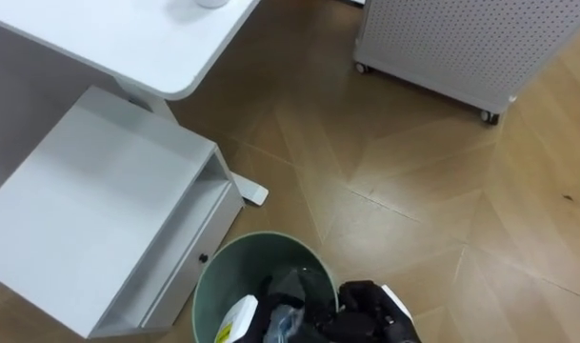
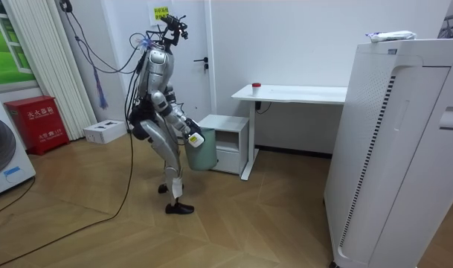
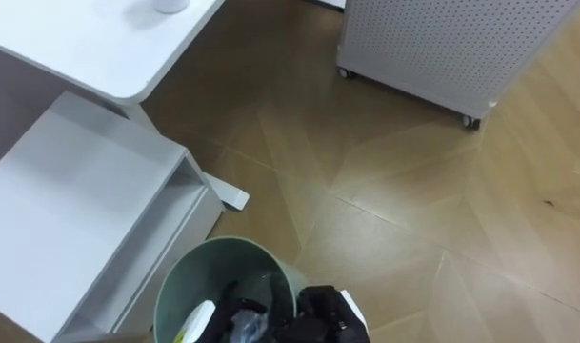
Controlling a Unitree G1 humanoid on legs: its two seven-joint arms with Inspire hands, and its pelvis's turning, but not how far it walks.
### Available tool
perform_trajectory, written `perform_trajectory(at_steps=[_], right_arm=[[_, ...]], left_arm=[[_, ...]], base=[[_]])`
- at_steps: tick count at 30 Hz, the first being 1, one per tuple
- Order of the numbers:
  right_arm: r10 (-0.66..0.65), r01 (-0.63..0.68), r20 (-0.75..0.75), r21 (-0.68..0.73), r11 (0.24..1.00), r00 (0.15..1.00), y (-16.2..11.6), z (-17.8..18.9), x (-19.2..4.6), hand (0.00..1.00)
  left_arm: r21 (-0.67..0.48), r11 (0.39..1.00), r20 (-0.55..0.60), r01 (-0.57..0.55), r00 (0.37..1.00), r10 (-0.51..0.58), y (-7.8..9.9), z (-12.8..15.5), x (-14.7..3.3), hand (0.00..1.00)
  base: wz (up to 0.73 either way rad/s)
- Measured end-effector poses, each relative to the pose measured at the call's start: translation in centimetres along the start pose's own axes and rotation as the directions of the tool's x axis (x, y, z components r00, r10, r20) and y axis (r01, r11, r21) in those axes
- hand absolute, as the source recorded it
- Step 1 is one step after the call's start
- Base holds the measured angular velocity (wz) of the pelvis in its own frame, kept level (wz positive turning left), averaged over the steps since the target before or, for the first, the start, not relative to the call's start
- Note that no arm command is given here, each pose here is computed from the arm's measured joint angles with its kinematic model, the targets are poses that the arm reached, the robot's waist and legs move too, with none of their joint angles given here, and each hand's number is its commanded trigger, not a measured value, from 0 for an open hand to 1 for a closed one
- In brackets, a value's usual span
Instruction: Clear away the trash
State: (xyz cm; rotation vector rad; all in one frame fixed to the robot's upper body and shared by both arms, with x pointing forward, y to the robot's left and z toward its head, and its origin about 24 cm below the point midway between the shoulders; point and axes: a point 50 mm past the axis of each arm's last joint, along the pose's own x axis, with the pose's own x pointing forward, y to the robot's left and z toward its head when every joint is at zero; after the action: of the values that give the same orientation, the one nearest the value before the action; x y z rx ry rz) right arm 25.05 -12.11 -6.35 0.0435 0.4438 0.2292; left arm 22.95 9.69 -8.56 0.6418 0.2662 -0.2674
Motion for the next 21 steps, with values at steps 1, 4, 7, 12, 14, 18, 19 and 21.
perform_trajectory(at_steps=[1,4,7,12,14,18,19,21], right_arm=[[0.0,0.0,0.0,0.0,1.0,1.0,0.0,0.0,0.0,1.0],[-0.002,0.002,-0.004,-0.002,1.0,1.0,-0.1,-0.1,-0.1,1.0],[-0.007,0.007,-0.005,-0.008,1.0,1.0,-0.3,-0.2,-0.1,1.0],[-0.037,0.036,-0.006,-0.029,0.999,0.999,-1.3,-0.2,-0.3,1.0],[-0.044,0.044,-0.005,-0.031,0.999,0.999,-1.5,-0.2,-0.4,1.0],[-0.087,0.086,-0.032,-0.032,0.996,0.996,-2.5,-1.2,-0.8,1.0],[-0.099,0.098,-0.045,-0.033,0.995,0.994,-2.8,-1.5,-0.9,1.0],[-0.137,0.136,-0.067,-0.017,0.991,0.988,-3.8,-2.2,-1.4,1.0]], left_arm=[[0.0,1.0,-0.002,0.0,1.0,0.0,0.0,0.0,0.0,0.0],[-0.006,1.0,-0.011,-0.009,1.0,0.009,0.1,-0.2,-0.1,0.0],[-0.009,1.0,-0.022,-0.018,1.0,0.018,0.1,-0.5,-0.3,0.0],[0.005,0.999,-0.024,-0.046,0.999,0.046,0.7,-0.9,-0.3,0.0],[0.013,0.998,-0.03,-0.054,0.998,0.054,1.0,-1.2,-0.4,0.0],[0.012,0.997,-0.034,-0.073,0.997,0.074,1.5,-1.7,-0.6,0.0],[0.005,0.996,-0.033,-0.088,0.996,0.088,1.8,-1.8,-0.7,0.0],[-0.003,0.994,-0.025,-0.105,0.994,0.105,2.2,-1.9,-0.9,0.0]], base=[[0.0],[0.0],[0.0],[0.0],[0.0],[0.0],[0.0],[-0.02]])
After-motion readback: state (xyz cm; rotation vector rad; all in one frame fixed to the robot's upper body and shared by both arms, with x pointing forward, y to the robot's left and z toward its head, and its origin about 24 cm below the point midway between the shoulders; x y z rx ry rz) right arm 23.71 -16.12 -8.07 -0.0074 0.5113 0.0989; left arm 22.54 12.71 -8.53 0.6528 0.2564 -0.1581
